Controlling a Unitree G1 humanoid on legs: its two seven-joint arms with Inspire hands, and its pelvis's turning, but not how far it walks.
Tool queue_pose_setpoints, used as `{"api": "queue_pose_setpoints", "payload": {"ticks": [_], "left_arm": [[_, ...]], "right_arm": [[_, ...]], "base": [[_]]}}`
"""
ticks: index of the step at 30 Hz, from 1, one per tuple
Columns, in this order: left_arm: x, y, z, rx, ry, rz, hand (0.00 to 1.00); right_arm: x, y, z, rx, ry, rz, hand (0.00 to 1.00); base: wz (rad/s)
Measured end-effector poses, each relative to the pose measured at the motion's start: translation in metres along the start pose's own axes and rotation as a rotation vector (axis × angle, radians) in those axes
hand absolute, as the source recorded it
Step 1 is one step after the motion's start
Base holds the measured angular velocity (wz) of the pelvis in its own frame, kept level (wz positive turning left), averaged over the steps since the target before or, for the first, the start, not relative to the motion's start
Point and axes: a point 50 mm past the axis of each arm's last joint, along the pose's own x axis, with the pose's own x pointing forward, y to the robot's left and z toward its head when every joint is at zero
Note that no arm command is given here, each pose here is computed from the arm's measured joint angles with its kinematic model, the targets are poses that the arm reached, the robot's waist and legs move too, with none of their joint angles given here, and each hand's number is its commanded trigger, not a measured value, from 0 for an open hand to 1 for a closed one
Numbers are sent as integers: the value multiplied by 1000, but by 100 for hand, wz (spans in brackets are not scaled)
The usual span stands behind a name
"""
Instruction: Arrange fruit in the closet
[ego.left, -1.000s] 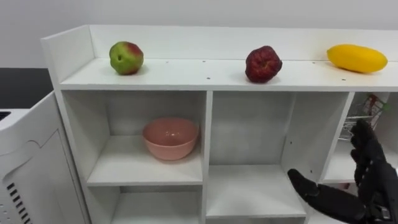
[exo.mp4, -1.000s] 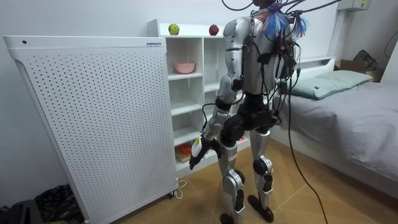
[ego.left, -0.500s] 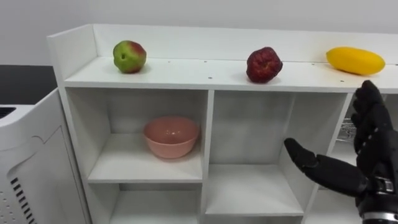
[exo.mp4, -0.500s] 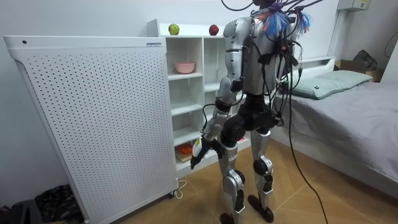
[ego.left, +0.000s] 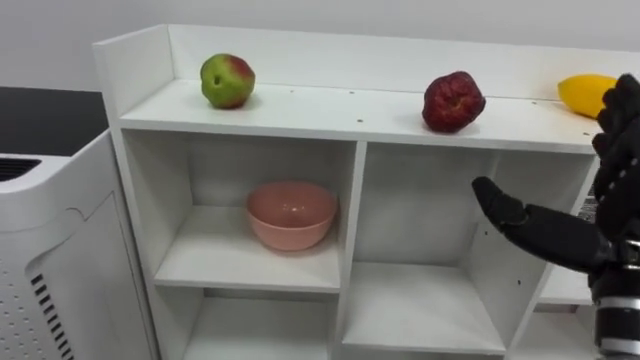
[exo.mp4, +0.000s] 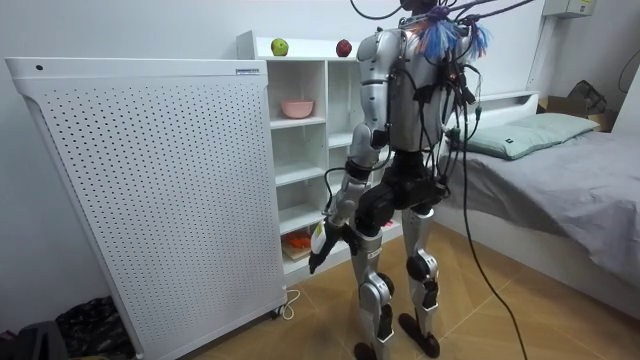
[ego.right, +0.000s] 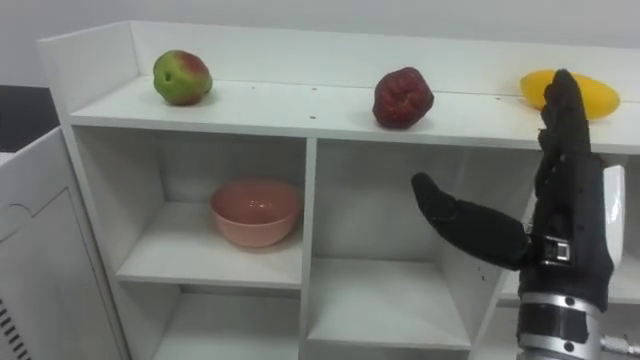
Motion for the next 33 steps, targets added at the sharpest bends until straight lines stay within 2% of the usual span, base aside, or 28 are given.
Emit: {"api": "queue_pose_setpoints", "payload": {"ticks": [4, 9, 15, 23, 28, 33], "left_arm": [[0, 2, -1, 2, -1, -8, 0], [0, 4, 2, 2, -9, -1, 0], [0, 8, 2, -12, -1, 12, 0], [0, 12, 2, 34, 1, 28, 0], [-1, 13, -3, 23, 26, 22, 0], [0, 16, -3, 41, 26, 27, 0]], "right_arm": [[12, 4, 1, 7, -24, -2, 0], [15, 3, 0, -5, -22, 0, 0], [24, -3, -6, -20, 11, -8, 0], [31, -3, -20, 28, 115, 3, 0], [52, 1, -18, 63, 111, 8, 0], [66, 3, -24, 17, 123, 32, 0]], "base": [[2], [8], [7], [4], [6], [2]]}}
